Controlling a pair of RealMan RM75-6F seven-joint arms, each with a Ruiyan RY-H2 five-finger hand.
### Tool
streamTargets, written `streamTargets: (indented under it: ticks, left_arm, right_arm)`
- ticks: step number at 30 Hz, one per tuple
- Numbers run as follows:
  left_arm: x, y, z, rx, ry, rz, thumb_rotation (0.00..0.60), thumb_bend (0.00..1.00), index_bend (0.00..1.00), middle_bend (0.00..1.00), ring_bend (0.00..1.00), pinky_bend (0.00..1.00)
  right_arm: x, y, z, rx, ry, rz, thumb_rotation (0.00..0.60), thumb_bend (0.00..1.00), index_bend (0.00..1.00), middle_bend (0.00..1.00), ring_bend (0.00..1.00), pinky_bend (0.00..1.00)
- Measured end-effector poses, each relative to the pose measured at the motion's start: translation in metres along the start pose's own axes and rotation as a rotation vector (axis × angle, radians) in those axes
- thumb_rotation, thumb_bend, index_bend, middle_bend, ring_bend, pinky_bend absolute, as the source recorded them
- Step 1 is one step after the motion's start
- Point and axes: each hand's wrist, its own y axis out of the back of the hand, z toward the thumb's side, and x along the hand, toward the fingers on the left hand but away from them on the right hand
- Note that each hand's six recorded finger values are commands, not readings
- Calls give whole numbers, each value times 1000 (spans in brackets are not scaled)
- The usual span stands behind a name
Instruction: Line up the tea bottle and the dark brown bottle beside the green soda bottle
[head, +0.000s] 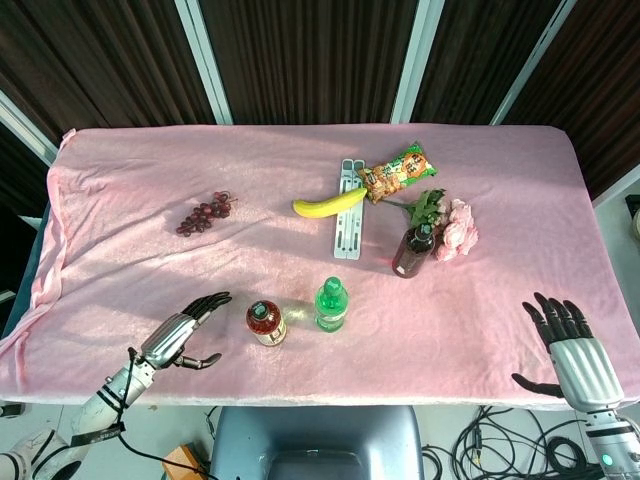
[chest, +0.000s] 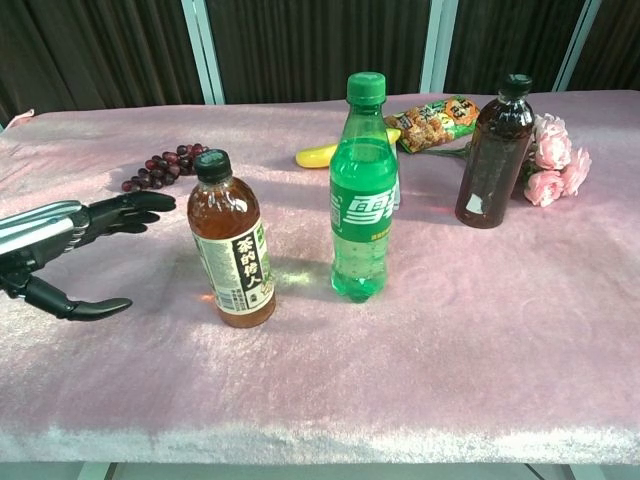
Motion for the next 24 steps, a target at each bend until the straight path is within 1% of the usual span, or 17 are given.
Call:
streamTargets:
  ticks: [2,4,7,9,13,17,24]
  left_arm:
    - [5,-5,8,-52,-44,10,600,275,0,0,0,40]
    - [10,-9,16,-79,-78,27,600,274,0,0,0,37]
    - [18,-12,21,-108,-106,50,600,271,0,0,0,37]
    - [25,-19,26,-147,-124,63,600,270,0,0,0,37]
    - [39,-26,29,-192,-128,78,600,271,0,0,0,42]
    - [49,-32,32,-225,-125,67,600,270,0,0,0,52]
    - [58,-37,40,-229,-125,77,600,270,0,0,0,114]
  right_arm:
    - [1,2,-2,-7,-3,-5,600,201,0,0,0,0]
    - [1,3,-4,-10,-8,-5,600,201,0,0,0,0]
    - [1,3,-6,-10,-11,-3,600,201,0,0,0,0]
    - [2,3,-6,-10,-11,-4,600,201,0,0,0,0]
    - [4,4,-7,-13,-13,-7,600,201,0,0,0,0]
    - [4,5,-8,-14,-13,-9,600,200,0,0,0,0]
    - [4,5,-8,-17,-10,-8,600,201,0,0,0,0]
